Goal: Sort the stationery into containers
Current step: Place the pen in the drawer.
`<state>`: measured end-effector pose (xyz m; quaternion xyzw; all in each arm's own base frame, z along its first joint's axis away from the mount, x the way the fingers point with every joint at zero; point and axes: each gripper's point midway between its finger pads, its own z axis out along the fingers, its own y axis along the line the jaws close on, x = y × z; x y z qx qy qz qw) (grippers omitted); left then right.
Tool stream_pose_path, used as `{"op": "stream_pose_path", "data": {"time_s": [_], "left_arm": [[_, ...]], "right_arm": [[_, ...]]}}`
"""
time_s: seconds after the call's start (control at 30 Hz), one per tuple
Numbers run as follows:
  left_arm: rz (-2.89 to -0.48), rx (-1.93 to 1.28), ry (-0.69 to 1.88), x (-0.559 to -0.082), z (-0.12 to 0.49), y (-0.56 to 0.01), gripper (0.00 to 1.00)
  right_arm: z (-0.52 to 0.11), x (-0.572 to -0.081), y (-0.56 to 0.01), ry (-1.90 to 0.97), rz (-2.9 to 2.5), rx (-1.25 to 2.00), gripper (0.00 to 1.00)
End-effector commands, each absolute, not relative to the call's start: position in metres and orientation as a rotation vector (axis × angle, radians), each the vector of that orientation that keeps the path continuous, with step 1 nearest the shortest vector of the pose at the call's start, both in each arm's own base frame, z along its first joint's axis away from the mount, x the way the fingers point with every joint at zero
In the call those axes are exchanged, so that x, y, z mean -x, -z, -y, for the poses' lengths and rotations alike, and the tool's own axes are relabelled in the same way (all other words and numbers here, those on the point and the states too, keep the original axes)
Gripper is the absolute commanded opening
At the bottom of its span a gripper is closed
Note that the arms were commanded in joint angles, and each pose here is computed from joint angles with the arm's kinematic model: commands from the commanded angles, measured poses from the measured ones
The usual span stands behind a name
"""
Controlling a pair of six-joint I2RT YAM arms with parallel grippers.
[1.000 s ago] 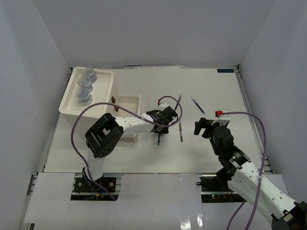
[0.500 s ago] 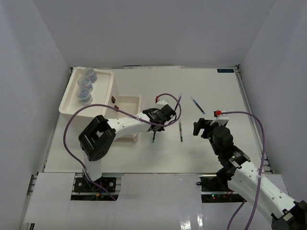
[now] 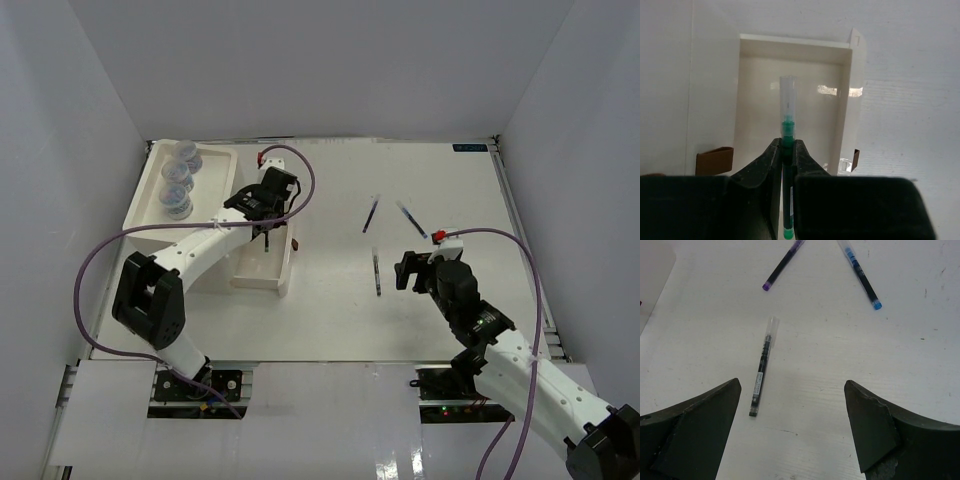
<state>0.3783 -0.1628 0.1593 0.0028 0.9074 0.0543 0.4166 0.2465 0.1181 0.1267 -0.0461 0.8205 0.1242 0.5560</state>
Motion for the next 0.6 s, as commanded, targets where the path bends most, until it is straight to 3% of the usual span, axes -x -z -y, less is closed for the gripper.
{"op": "stream_pose_path", "data": {"time_s": [0.0, 0.23, 0.37, 0.57], "left_arm": [[-2.300, -0.074, -0.120, -0.385, 0.162, -0.148, 0.19], [-2.281, -0.022, -0.013, -0.390, 0.175, -0.164, 0.69], [-2.272, -0.018, 0.122, -0.383, 0.198, -0.181, 0.81], [-2.285, -0.051, 0.313, -0.349, 0.281, -0.188, 0.84]], "right_arm": [[-0.124, -0.250, -0.137, -0.321, -1.904, 0.123, 0.90], [-0.125, -0.249, -0.135, -0.328, -1.912, 0.125, 0.90], [-0.128, -0.248, -0.137, -0.347, -1.906, 0.127, 0.90], [-0.127, -0.244, -0.143, -0.370, -1.899, 0.119, 0.90]]}}
